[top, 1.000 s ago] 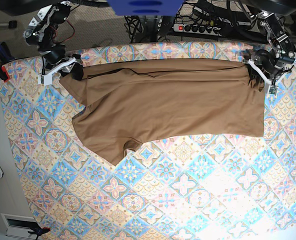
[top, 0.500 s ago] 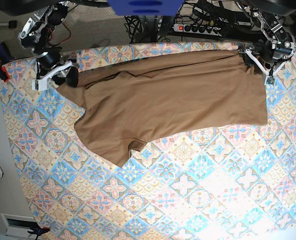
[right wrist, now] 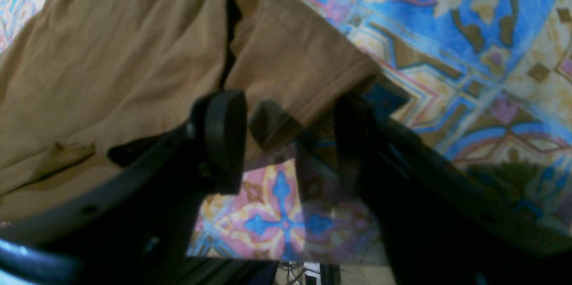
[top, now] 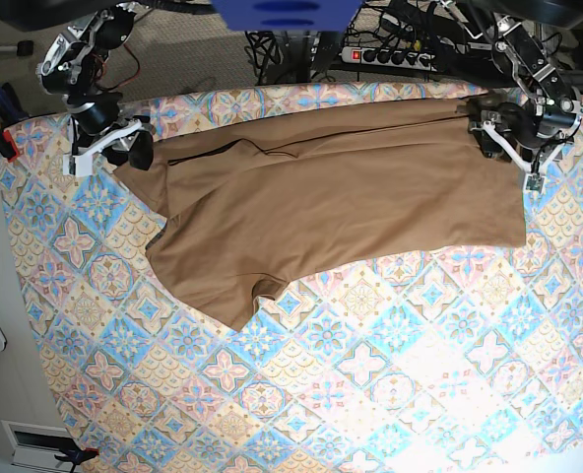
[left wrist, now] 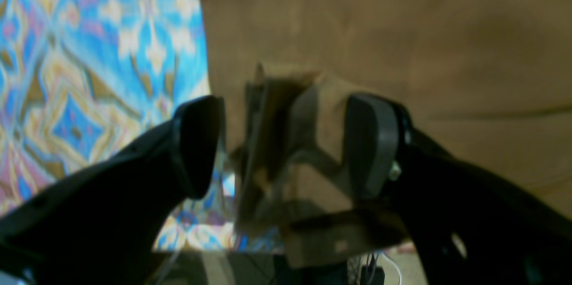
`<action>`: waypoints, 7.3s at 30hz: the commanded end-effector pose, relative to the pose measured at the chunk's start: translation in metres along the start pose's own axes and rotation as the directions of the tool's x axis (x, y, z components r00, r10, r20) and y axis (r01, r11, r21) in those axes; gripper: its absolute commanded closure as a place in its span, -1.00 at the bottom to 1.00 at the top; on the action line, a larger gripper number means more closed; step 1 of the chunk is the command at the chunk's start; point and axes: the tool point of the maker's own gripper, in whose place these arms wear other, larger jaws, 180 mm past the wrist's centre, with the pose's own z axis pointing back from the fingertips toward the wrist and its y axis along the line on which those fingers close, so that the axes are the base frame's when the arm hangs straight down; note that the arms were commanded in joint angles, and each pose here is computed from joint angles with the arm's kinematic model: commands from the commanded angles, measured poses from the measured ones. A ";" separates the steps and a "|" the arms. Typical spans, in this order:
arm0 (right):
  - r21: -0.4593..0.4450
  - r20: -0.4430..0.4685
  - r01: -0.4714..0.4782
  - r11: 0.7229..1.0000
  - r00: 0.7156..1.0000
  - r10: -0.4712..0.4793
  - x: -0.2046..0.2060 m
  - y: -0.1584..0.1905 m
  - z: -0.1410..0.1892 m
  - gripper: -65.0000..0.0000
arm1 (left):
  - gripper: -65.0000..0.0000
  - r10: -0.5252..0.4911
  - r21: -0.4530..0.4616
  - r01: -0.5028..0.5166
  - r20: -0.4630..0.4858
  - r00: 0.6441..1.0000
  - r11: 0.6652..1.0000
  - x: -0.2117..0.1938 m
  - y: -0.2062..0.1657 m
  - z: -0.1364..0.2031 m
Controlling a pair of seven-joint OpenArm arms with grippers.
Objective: Layout the t-shirt on the table in an organized manner, then fold the t-shirt properly
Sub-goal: 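Drag the folded shirt edge toward the robot with both grippers, then release with the right gripper and grasp the shirt hem corner, then pull the hem corner with the right gripper toward the folded edge, then move the left gripper to the hem corner and grasp it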
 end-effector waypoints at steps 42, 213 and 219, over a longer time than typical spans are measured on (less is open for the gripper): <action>0.225 0.036 -0.416 0.881 0.907 0.419 0.161 0.050 -0.103 0.06 | -0.31 -0.008 0.068 -0.012 0.285 0.958 0.998 0.114 -0.001 0.026; 0.353 -0.037 -0.425 0.833 0.884 0.467 0.103 0.103 -0.199 0.01 | -0.31 0.021 0.117 -0.043 0.181 0.983 0.992 0.131 0.043 -0.010; 0.352 -0.032 -0.430 0.831 0.882 0.470 0.104 0.103 -0.198 0.01 | -0.32 0.038 0.094 -0.053 0.148 0.988 0.994 0.142 0.064 -0.025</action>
